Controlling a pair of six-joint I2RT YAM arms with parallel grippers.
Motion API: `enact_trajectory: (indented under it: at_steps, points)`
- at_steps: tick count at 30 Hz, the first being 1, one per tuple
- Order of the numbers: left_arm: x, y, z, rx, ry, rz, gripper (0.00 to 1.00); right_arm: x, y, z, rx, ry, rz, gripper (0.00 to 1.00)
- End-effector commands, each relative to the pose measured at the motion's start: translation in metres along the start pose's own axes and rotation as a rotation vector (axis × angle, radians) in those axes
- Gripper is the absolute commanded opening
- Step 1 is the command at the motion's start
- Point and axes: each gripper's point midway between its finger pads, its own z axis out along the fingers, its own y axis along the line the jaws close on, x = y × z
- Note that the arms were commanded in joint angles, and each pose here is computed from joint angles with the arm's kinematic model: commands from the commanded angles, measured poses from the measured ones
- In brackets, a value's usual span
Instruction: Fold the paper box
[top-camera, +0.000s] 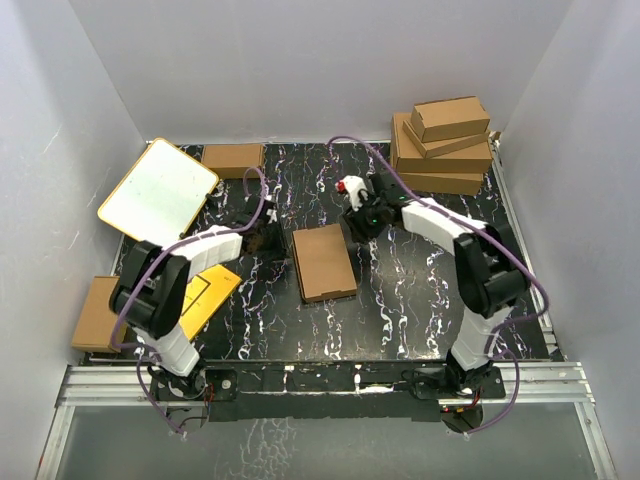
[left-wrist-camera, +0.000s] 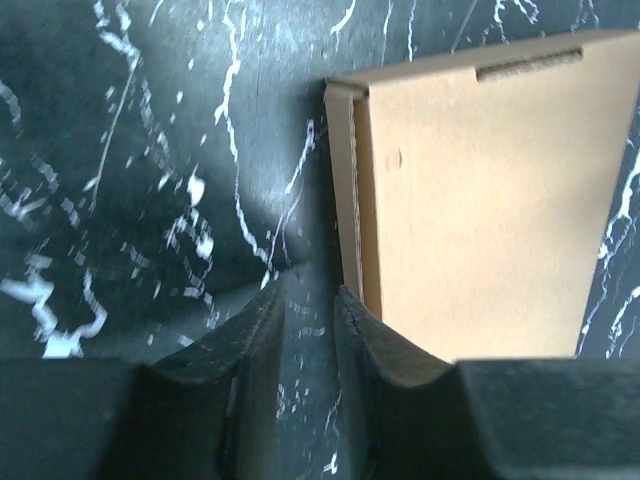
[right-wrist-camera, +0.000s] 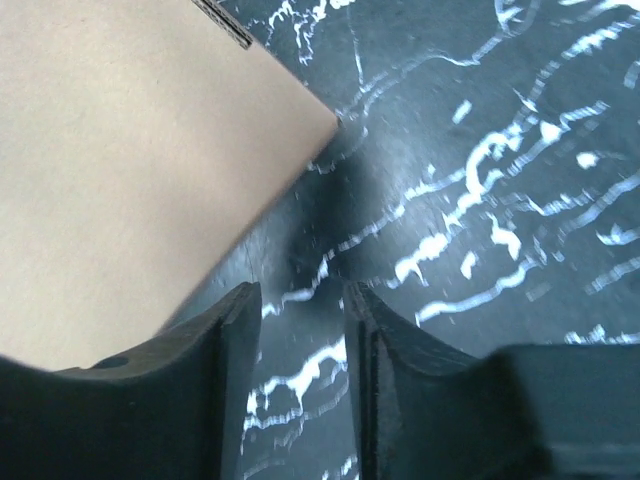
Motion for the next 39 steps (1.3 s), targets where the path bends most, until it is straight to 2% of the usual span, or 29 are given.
enact_trajectory:
  at_steps: [1, 4, 6, 8, 12, 14, 21, 26, 36, 39]
  points:
    - [-0.008, 0.006, -0.046, -0.012, -0.083, 0.052, 0.29, -0.033, -0.018, -0.056, 0.051, -0.200, -0.015, 0.47]
    - [-0.007, -0.004, -0.071, 0.069, -0.153, 0.059, 0.38, -0.032, -0.014, -0.078, -0.025, -0.300, 0.051, 0.59]
    - [-0.008, -0.019, -0.087, 0.188, -0.225, 0.061, 0.44, -0.031, 0.002, -0.090, -0.178, -0.397, 0.133, 0.69]
    - [-0.003, -0.032, -0.100, 0.307, -0.277, 0.049, 0.56, -0.029, 0.026, -0.097, -0.369, -0.471, 0.236, 0.82]
    - [0.008, -0.045, -0.113, 0.504, -0.360, -0.039, 0.86, -0.019, 0.043, -0.085, -0.527, -0.474, 0.359, 0.86]
    - [0.016, -0.042, -0.110, 0.539, -0.364, -0.069, 0.88, -0.015, 0.041, -0.075, -0.546, -0.447, 0.401, 0.87]
    - [0.028, -0.039, -0.090, 0.525, -0.282, -0.091, 0.89, 0.002, 0.040, -0.046, -0.563, -0.366, 0.514, 0.80]
    - [0.034, -0.036, -0.074, 0.525, -0.241, -0.130, 0.89, 0.012, 0.041, -0.028, -0.593, -0.309, 0.585, 0.64]
    - [0.052, -0.022, -0.049, 0.466, -0.154, -0.189, 0.89, 0.023, 0.052, -0.007, -0.632, -0.236, 0.645, 0.54]
    - [0.056, -0.020, -0.043, 0.461, -0.131, -0.202, 0.89, 0.030, 0.048, -0.003, -0.602, -0.220, 0.666, 0.45]
